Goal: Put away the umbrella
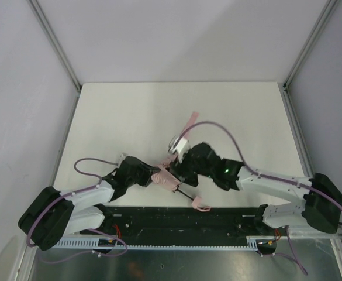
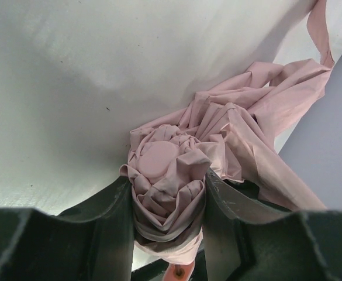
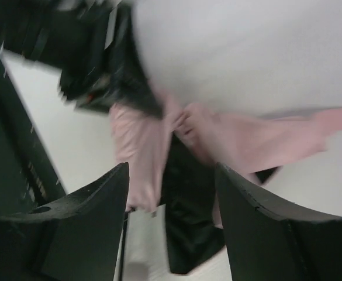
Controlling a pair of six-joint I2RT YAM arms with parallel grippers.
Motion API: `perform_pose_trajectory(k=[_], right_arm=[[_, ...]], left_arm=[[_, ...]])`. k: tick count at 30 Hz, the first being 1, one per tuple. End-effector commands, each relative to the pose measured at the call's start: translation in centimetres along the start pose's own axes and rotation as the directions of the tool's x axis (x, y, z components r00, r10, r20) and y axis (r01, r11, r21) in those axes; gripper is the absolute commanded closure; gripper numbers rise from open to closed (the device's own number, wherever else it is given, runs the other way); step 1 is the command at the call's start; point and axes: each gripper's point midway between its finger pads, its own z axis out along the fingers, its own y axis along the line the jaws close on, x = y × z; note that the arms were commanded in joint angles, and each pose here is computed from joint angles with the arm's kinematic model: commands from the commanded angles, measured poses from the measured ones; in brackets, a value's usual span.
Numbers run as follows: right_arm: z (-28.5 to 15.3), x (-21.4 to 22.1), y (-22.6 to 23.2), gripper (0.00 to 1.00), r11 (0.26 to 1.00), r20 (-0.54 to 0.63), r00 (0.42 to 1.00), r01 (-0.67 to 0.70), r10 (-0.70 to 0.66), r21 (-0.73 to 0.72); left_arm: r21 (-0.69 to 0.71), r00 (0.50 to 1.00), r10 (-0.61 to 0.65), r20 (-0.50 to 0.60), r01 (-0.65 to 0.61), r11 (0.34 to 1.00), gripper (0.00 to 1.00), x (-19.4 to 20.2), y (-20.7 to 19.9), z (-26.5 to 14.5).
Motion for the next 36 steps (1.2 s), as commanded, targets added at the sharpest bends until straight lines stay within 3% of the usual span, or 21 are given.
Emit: perform_pose_trajectory(k=[1, 5, 8, 19, 22, 24, 26, 29, 34, 36], right_arm=[[2.4, 3.7, 5.2, 0.38, 0.979, -0.014, 0.986, 0.162, -0.165, -0.127], [4.6, 6.9, 7.9, 0.39, 0.955, -0.071, 0.958, 0.266, -0.277, -0.134], [5.7, 7.9, 8.6, 0.33, 0.945, -0.096, 0.942, 0.314, -0.322, -0.089], [10.8, 11.3, 5.0, 0.31, 0.881, -0.233, 0.874, 0.46, -0.427, 0.111], [11.7, 13.1, 4.2, 0.39, 0.877, -0.29, 0.863, 0.463, -0.413, 0.128], [11.7, 14.2, 4.2, 0.57, 0.896, -0.316, 0.87, 0.43, -0.378, 0.11], [11.7, 15.3, 4.6, 0.74, 0.926, -0.337, 0.882, 0.371, -0.328, 0.068], [11.5, 17.2, 5.1, 0.95, 0.969, -0.391, 0.892, 0.247, -0.228, -0.003], [10.9, 19.9, 6.7, 1.0, 0.979, -0.517, 0.856, -0.103, -0.003, -0.176], [10.5, 19.8, 7.3, 1.0, 0.942, -0.548, 0.832, -0.247, 0.087, -0.226]], left_arm=[[-0.141, 1.0, -0.026, 0.008, 0.027, 0.99, 1.0, -0.6, 3.5, 0.0], [-0.147, 0.999, -0.052, 0.012, 0.053, 0.988, 1.0, -0.7, 4.0, -0.1], [-0.139, 0.998, -0.059, 0.021, 0.061, 0.988, 1.0, -0.9, 3.8, -0.3], [-0.145, 0.997, -0.067, 0.049, 0.074, 0.987, 1.0, -1.4, 4.1, -0.8], [-0.141, 0.997, -0.055, 0.051, 0.062, 0.988, 1.0, -1.5, 3.7, -0.8], [-0.139, 0.997, -0.046, 0.055, 0.053, 0.989, 0.99, -1.7, 3.5, -0.7], [-0.128, 0.998, -0.03, 0.062, 0.037, 0.991, 0.86, -2.1, 2.9, -0.7], [-0.093, 0.996, 0.026, 0.089, -0.018, 0.996, 0.52, -3.5, 1.3, -0.8], [0.013, 0.975, 0.121, 0.186, -0.126, 0.992, 0.08, -6.9, -2.6, -2.3], [0.06, 0.967, 0.131, 0.216, -0.147, 0.987, 0.02, -7.8, -3.8, -3.3]])
